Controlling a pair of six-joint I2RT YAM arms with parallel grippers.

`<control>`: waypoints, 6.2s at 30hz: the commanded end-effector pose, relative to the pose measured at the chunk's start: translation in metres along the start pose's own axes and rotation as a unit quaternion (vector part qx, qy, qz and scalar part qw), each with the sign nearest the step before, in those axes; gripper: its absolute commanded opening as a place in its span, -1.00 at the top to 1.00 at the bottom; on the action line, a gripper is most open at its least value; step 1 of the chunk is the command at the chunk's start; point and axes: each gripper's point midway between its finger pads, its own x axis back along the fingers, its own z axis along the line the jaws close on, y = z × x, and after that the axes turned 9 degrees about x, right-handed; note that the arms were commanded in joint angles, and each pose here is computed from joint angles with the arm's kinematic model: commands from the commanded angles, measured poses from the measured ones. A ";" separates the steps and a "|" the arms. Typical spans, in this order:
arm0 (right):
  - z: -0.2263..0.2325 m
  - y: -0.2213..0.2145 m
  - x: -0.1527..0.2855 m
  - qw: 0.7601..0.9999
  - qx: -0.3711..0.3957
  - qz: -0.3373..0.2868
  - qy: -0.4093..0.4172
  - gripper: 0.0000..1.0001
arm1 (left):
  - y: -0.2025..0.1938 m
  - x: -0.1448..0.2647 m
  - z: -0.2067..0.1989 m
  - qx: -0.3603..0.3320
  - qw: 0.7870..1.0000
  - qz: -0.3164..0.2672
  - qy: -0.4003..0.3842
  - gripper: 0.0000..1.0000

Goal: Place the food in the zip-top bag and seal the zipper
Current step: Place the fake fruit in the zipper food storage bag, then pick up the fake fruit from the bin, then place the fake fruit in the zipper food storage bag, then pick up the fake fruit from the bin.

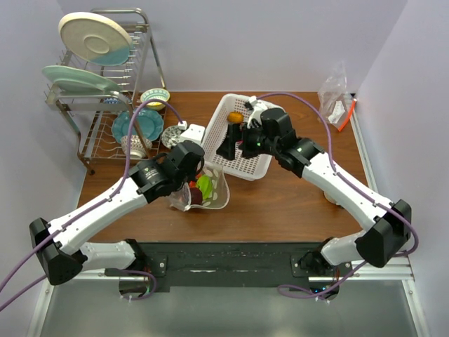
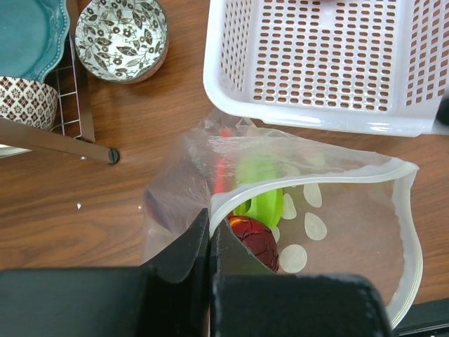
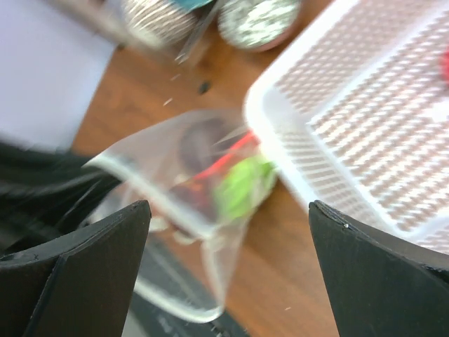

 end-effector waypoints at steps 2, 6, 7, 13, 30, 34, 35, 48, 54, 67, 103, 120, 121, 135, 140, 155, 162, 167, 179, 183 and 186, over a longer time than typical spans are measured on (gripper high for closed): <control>-0.052 0.037 -0.007 0.994 -0.003 -0.060 -0.087 -0.97 | 0.012 0.008 0.004 0.021 0.999 -0.028 0.001 1.00; -0.094 0.031 -0.025 0.985 -0.004 -0.046 -0.165 -0.97 | 0.012 0.009 0.005 0.021 0.999 -0.030 0.001 1.00; -0.102 0.032 -0.036 0.984 -0.003 -0.035 -0.174 -0.97 | 0.012 0.009 0.005 0.020 0.999 -0.030 0.000 1.00; -0.150 0.023 -0.079 0.969 0.016 0.038 -0.242 -0.97 | 0.013 0.010 0.005 0.020 0.999 -0.031 -0.002 1.00; -0.230 -0.007 -0.145 0.924 0.061 0.107 -0.363 -0.97 | 0.011 0.007 0.001 0.017 0.999 -0.029 -0.009 1.00; -0.244 -0.018 -0.154 0.917 0.061 0.115 -0.376 -0.97 | 0.008 0.005 0.000 0.015 0.999 -0.026 -0.009 1.00; -0.246 -0.021 -0.156 0.917 0.061 0.118 -0.376 -0.96 | 0.007 0.004 0.001 0.015 1.000 -0.026 -0.009 1.00; -0.214 0.007 -0.133 0.940 0.058 0.092 -0.324 -0.36 | 0.003 0.001 0.001 0.013 1.000 -0.021 -0.005 1.00; -0.166 0.023 -0.091 0.966 0.044 0.060 -0.248 -0.32 | 0.004 0.000 0.000 0.013 1.000 -0.020 -0.004 1.00; -0.040 -0.012 0.003 1.000 0.001 0.021 0.021 -0.28 | 0.009 -0.001 -0.005 0.012 1.000 -0.017 -0.007 1.00; 0.077 -0.047 0.019 0.977 0.002 -0.034 0.208 -0.98 | 0.040 0.029 -0.037 0.040 0.994 -0.020 -0.096 1.00; 0.033 -0.022 0.043 0.995 0.078 -0.037 0.051 -0.97 | 0.035 0.026 -0.029 0.035 0.996 -0.022 -0.082 1.00; 0.026 -0.023 0.044 0.996 0.080 -0.032 0.032 -0.98 | 0.034 0.026 -0.028 0.035 0.996 -0.022 -0.081 1.00; -0.078 0.005 0.044 0.964 0.091 -0.031 -0.249 -0.97 | 0.020 0.024 -0.017 0.037 0.997 -0.019 -0.068 1.00; -0.108 0.013 0.033 0.940 0.100 -0.025 -0.325 -0.97 | 0.018 0.022 -0.021 0.040 0.996 -0.016 -0.076 1.00; -0.207 0.010 -0.051 0.878 0.139 0.107 -0.445 -0.97 | 0.016 0.025 -0.017 0.040 0.996 -0.018 -0.073 1.00; -0.254 0.003 -0.079 0.855 0.152 0.136 -0.477 -0.97 | 0.016 0.022 -0.017 0.037 0.997 -0.016 -0.070 1.00; -0.278 -0.003 -0.097 0.847 0.163 0.149 -0.484 -0.97 | 0.017 0.020 -0.019 0.032 0.997 -0.014 -0.068 1.00; -0.311 -0.021 -0.130 0.833 0.171 0.169 -0.498 -0.98 | 0.020 0.017 -0.021 0.027 0.997 -0.013 -0.065 1.00; -0.317 -0.020 -0.135 0.829 0.175 0.167 -0.504 -0.72 | 0.021 0.017 -0.021 0.024 0.998 -0.013 -0.062 1.00; -0.320 -0.016 -0.134 0.824 0.175 0.164 -0.514 -0.47 | 0.023 0.017 -0.021 0.023 0.998 -0.014 -0.060 1.00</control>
